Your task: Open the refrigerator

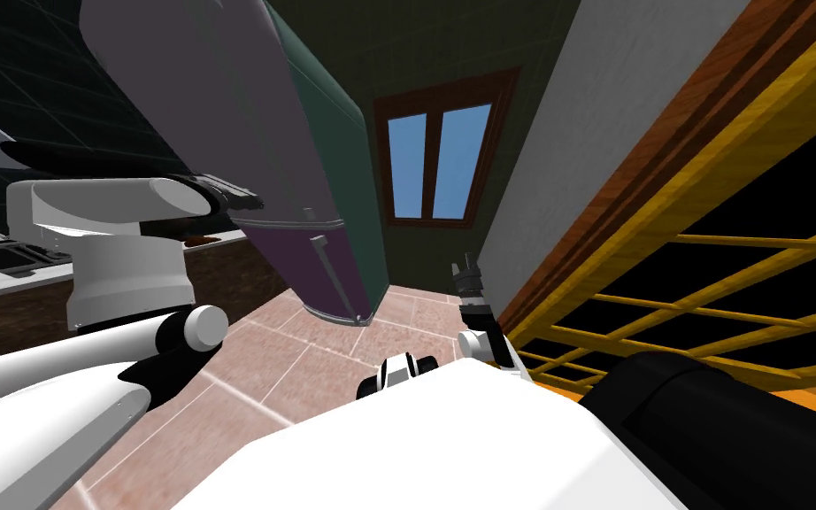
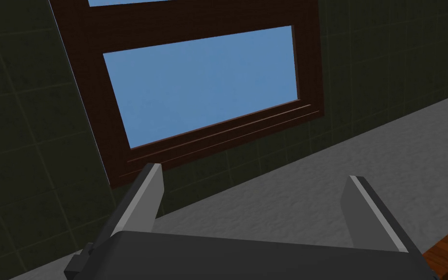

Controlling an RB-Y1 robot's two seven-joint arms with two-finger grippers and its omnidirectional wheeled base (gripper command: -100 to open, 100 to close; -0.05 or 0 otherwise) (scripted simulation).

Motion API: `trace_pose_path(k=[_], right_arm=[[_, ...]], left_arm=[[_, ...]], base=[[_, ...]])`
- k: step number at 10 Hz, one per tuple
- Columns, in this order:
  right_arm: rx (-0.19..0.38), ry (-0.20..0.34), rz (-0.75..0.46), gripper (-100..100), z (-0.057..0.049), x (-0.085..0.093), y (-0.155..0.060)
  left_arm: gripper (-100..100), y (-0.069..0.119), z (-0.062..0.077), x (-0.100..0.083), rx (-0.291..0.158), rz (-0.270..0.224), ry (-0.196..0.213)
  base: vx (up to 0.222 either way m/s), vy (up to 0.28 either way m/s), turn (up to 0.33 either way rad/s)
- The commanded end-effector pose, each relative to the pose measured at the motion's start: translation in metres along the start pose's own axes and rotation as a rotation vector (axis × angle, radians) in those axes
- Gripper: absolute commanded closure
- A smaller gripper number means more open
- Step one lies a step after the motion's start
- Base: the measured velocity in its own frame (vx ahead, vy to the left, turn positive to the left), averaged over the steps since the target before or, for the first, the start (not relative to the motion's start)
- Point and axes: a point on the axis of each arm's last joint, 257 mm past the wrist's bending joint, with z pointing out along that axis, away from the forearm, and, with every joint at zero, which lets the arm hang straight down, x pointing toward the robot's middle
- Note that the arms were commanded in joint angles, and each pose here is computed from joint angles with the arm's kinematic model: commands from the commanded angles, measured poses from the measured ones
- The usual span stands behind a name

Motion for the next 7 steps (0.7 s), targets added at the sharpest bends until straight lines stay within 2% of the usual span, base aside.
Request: trace_pose_path(k=[1, 2, 5, 7], right_arm=[[0.0, 0.0, 0.0, 0, 0.0, 0.0, 0.0], [0.0, 0.0, 0.0, 0, 0.0, 0.0, 0.0], [0.0, 0.0, 0.0, 0, 0.0, 0.0, 0.0], [0.0, 0.0, 0.0, 0, 0.0, 0.0, 0.0]], left_arm=[[100, 0.016, 0.001, 0.013, -0.037, -0.003, 0.029], [100, 0.027, 0.001, 0.023, -0.062, -0.005, 0.049], [100, 0.038, 0.0, 0.032, -0.087, -0.007, 0.069], [100, 0.06, -0.002, 0.051, -0.137, -0.011, 0.109]], base=[[-0.196, 0.262, -0.036], [-0.207, 0.355, -0.089], [-0.174, 0.268, -0.03], [-0.171, 0.313, -0.058]])
